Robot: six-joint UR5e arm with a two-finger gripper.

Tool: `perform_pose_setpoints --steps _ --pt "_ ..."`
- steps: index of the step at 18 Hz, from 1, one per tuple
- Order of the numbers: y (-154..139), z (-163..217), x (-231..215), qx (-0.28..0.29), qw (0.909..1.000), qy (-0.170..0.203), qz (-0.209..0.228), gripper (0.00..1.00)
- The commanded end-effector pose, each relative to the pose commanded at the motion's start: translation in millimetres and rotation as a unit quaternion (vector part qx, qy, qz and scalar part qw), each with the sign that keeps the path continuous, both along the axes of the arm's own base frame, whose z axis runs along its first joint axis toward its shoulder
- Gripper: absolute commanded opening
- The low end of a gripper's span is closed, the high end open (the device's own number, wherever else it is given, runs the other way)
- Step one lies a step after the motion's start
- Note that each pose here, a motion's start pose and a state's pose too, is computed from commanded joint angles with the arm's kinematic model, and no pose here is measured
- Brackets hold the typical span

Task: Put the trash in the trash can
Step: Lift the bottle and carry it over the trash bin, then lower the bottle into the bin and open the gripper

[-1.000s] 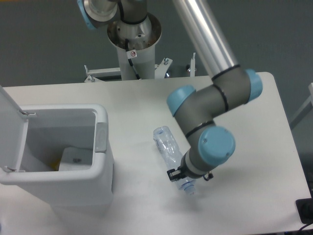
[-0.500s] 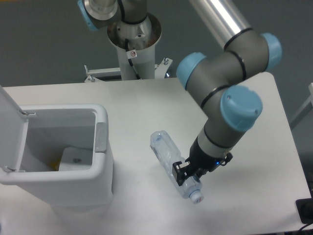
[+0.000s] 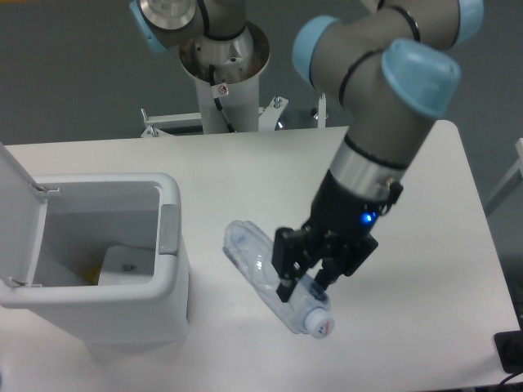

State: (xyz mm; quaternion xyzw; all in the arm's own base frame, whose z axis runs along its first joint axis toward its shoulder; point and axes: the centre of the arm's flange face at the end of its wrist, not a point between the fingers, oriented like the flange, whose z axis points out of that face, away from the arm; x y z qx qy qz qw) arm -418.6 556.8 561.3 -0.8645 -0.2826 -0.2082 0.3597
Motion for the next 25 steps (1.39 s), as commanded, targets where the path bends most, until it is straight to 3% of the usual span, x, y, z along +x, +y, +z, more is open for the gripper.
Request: perform_pose_setpoints --steps 5,7,14,25 --pt "-18 77 43 0.105 0.9934 0.027 -0.039 0.39" --pt "-20 87 56 0.125 0.9904 0.021 -0.055 0.4" --pt "8 56 130 0.128 0.9847 0.002 -0.118 0.4" --pt "34 -6 160 0.098 0.9851 0.019 -0.14 0.46"
